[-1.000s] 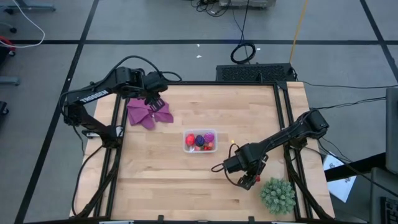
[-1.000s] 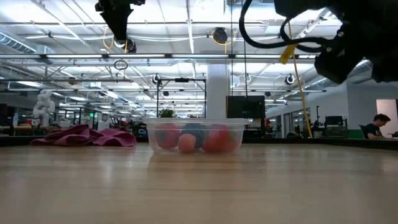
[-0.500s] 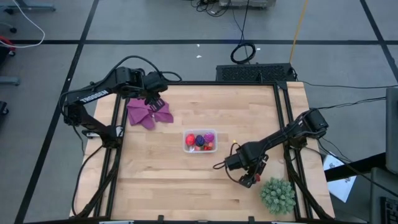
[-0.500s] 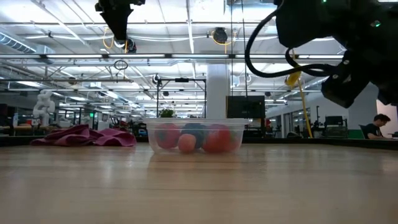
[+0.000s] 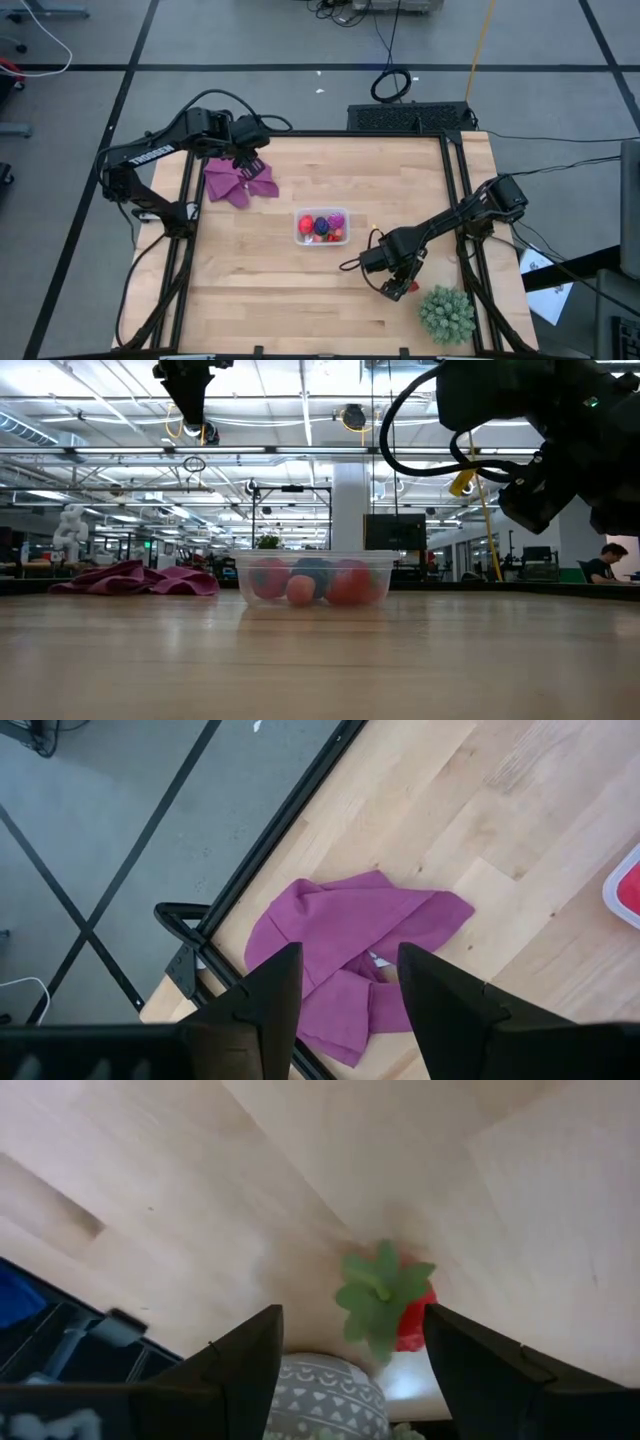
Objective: Pick and placing Produce into tupperware
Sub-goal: Put the red strawberry into the transparent bin
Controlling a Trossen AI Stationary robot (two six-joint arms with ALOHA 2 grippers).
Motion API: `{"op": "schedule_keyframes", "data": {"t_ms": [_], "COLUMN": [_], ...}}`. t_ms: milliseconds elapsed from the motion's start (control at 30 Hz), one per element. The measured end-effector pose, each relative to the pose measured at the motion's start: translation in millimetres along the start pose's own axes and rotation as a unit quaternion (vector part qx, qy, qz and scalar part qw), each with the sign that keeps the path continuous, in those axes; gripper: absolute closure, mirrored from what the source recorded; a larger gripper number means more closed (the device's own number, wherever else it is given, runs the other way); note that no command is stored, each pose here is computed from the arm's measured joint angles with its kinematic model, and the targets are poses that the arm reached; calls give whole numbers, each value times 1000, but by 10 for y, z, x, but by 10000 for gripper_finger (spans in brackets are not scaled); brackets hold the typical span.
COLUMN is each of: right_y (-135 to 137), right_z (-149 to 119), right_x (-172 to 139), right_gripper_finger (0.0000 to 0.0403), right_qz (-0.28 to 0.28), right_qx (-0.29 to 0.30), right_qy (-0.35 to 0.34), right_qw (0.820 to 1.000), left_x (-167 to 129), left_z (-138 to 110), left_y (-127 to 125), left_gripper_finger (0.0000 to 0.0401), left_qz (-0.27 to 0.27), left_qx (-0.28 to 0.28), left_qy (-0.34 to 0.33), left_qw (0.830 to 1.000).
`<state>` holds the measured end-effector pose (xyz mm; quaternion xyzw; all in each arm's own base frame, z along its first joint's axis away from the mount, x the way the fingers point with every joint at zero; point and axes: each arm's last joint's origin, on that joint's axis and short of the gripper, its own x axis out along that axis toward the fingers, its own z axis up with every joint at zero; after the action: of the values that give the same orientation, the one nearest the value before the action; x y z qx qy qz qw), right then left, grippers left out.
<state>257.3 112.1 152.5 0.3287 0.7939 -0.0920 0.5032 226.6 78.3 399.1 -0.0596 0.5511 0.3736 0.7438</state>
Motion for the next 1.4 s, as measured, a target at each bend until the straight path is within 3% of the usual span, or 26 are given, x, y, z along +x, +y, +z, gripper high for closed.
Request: {"op": "schedule_keyframes", "data": {"t_ms": [500,1400], "right_y": [-151,-106], "right_z": [-15,-58], "right_x": [133,177], "right_gripper_finger": [169,170], "right_qz": [-25,-33], "right_qx": [20,15], "right_qy": [19,5], "right_qw": [999,999], "left_x": [1,1], "left_z": [1,0], "left_y": [0,-1], "left_gripper_finger": [229,229], "left_qz": [0,0], "left_qx": [-1,-7], "left_qy": [0,0], "left_qw": [1000,1000]}}
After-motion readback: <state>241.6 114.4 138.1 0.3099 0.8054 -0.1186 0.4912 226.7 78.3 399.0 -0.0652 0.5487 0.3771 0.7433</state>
